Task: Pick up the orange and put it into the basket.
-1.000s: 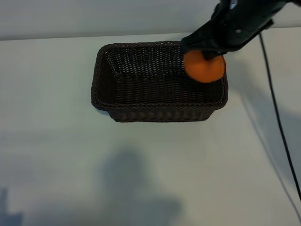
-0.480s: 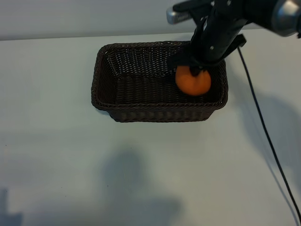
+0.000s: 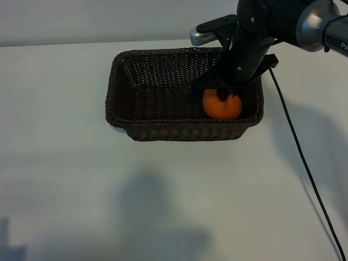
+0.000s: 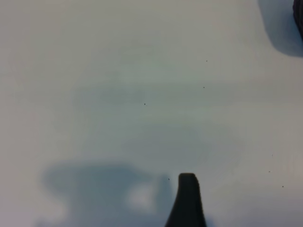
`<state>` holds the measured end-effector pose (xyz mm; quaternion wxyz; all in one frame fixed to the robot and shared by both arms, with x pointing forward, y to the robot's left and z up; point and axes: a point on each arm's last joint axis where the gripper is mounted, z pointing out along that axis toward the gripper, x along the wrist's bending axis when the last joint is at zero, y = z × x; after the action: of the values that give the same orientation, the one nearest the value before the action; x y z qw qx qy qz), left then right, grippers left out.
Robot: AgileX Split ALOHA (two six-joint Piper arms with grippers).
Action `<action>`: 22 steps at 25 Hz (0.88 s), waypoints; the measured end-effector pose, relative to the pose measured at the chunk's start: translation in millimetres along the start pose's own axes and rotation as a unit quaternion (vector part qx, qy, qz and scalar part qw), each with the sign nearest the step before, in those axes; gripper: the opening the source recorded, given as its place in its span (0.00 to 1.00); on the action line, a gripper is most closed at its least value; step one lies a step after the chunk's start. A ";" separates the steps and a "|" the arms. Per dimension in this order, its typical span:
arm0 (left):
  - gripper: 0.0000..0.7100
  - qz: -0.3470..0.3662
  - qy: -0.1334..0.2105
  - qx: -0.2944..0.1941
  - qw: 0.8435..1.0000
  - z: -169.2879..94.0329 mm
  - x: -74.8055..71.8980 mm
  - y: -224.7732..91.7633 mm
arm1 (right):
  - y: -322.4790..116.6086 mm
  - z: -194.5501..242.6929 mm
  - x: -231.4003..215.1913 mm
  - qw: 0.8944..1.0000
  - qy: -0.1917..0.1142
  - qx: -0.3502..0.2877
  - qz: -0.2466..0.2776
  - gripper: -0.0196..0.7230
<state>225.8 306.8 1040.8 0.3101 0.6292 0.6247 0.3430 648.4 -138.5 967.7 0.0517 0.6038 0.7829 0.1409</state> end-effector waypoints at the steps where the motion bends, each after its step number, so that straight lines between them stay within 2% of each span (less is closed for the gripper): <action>1: 0.84 0.000 0.000 0.000 1.000 0.0 0.0 0.0 | 0.0 0.0 0.0 1.000 0.000 0.000 0.000 0.32; 5: 0.84 0.000 0.000 0.000 1.000 0.0 0.0 0.0 | -0.8 0.0 0.0 1.000 0.000 0.004 0.000 0.62; 8: 0.84 0.000 0.000 0.000 1.000 0.0 0.0 0.0 | -1.1 -0.3 0.2 1.000 0.001 0.007 0.001 0.79; 10: 0.83 0.000 0.000 0.000 1.000 0.0 0.0 0.0 | -1.7 -0.3 0.2 1.000 0.001 0.010 0.001 0.83; 16: 0.83 0.000 0.000 0.000 1.000 0.0 0.0 0.0 | -3.3 -5.5 0.6 1.000 0.001 0.017 0.002 0.81; 22: 0.83 0.000 0.000 0.000 1.000 0.0 0.0 0.0 | 1.1 -43.7 1.2 1.000 0.002 -0.014 0.000 0.81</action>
<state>225.8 306.8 1040.8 0.3101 0.6292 0.6247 0.3430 638.2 -144.0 1009.8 0.0584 0.6027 0.7810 0.1529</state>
